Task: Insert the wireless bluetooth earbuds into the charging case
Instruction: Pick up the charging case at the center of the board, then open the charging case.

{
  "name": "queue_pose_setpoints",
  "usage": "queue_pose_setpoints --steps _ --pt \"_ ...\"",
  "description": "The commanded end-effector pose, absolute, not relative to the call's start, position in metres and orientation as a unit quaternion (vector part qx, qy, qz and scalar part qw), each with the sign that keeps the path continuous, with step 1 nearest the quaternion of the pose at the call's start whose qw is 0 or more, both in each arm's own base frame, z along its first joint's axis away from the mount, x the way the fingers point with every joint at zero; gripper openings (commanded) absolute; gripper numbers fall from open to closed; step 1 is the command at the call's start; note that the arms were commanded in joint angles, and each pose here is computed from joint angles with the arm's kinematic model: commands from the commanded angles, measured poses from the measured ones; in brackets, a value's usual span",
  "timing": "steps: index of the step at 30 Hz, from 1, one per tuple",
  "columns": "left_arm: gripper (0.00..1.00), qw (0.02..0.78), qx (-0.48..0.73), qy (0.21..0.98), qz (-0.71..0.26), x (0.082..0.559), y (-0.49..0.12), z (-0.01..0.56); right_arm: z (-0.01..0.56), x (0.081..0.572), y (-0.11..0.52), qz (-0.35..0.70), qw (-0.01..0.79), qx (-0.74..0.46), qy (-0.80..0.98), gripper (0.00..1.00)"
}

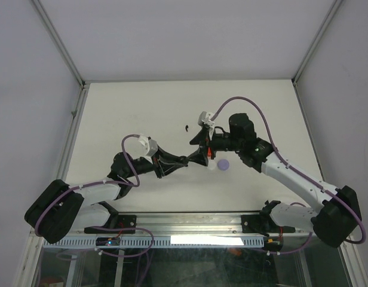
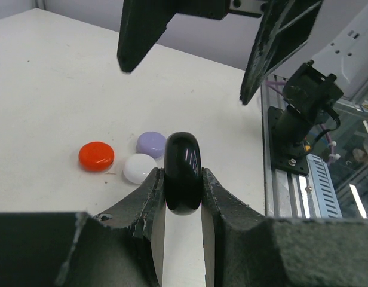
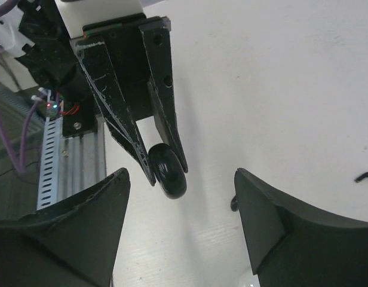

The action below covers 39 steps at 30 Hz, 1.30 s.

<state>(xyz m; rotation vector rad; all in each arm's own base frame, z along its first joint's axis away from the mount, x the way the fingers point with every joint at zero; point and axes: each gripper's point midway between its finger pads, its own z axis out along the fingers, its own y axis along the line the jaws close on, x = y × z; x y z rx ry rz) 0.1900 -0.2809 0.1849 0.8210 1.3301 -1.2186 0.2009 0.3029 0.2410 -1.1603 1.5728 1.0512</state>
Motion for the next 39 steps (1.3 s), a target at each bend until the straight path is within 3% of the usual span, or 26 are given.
queue_pose_setpoints --steps 1,21,27,30,32,35,39 --pt "0.0 0.575 0.409 0.48 -0.521 0.171 -0.285 0.214 0.251 0.183 0.317 0.483 0.411 -0.503 0.587 0.71" --pt "0.0 0.568 0.406 0.486 -0.526 0.172 -0.286 0.222 0.232 0.171 0.326 0.519 0.344 -0.536 0.569 0.43" --pt "0.0 0.568 0.389 0.497 -0.528 0.177 -0.286 0.222 0.231 0.171 0.324 0.514 0.344 -0.537 0.574 0.31" --pt "0.0 0.567 0.387 0.499 -0.529 0.177 -0.286 0.222 0.232 0.172 0.323 0.51 0.35 -0.536 0.575 0.17" --pt "0.03 0.566 0.386 0.501 -0.528 0.177 -0.286 0.221 0.235 0.173 0.323 0.508 0.356 -0.534 0.574 0.09" --pt "0.16 0.565 0.382 0.503 -0.53 0.176 -0.285 0.219 0.241 0.174 0.323 0.507 0.368 -0.529 0.573 0.01" --pt "0.34 0.572 0.373 0.503 -0.53 0.176 -0.282 0.219 0.25 0.176 0.322 0.502 0.391 -0.518 0.571 0.0"
